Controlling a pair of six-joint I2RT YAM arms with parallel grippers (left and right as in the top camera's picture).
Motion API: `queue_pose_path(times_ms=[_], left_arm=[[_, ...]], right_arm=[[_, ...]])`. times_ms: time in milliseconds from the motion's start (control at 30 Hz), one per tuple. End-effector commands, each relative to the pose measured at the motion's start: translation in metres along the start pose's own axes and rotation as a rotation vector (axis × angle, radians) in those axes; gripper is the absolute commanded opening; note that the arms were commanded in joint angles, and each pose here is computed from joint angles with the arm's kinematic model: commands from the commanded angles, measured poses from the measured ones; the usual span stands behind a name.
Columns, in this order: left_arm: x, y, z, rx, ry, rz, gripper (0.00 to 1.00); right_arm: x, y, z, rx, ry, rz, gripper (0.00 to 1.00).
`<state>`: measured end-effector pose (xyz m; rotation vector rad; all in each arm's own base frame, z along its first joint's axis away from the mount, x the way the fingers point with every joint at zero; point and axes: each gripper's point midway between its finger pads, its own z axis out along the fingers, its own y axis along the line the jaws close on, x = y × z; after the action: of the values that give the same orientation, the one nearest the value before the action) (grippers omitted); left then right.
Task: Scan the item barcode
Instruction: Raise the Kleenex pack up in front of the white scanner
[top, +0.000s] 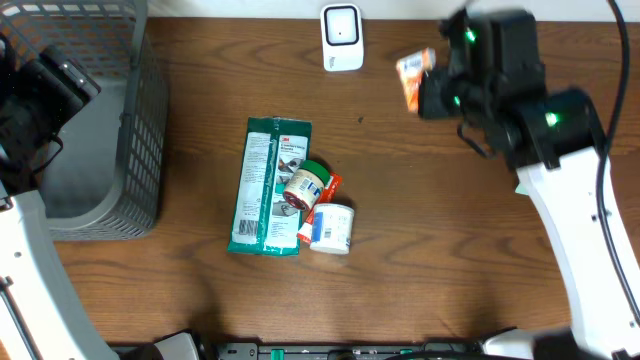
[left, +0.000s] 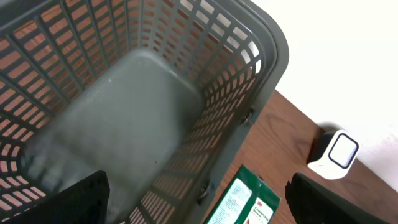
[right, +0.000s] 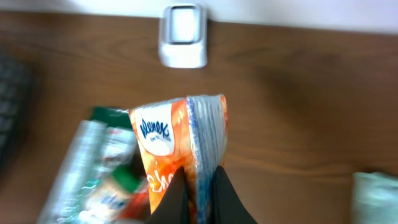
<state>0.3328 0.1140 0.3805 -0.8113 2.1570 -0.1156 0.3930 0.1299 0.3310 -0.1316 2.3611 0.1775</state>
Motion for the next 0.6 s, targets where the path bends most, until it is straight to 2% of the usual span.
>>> queue_pose_path(times_ms=[0,167,233,400,567], left_arm=[[-0.001,0.002,0.0,-0.005,-0.003,-0.012,0.88],[-0.001,0.002,0.0,-0.005,-0.003,-0.012,0.88],[-0.001,0.002,0.0,-0.005,-0.003,-0.012,0.88],[-0.001,0.002,0.0,-0.005,-0.003,-0.012,0.88],[-0.001,0.002,0.0,-0.005,-0.003,-0.012,0.88]], right_arm=[[-0.042,-0.028,0.013,0.31,-0.055,-0.167,0.01],[-0.101,-0.01,0.035,0.51,-0.194,-0.324,0.01],[-0.117,0.014,0.062,0.558,-0.258,-0.399,0.01],[-0.122,0.046,0.13,0.603,-0.305,-0.508,0.01],[-0.1,0.059,0.2,0.634,-0.253,-0.654,0.01]])
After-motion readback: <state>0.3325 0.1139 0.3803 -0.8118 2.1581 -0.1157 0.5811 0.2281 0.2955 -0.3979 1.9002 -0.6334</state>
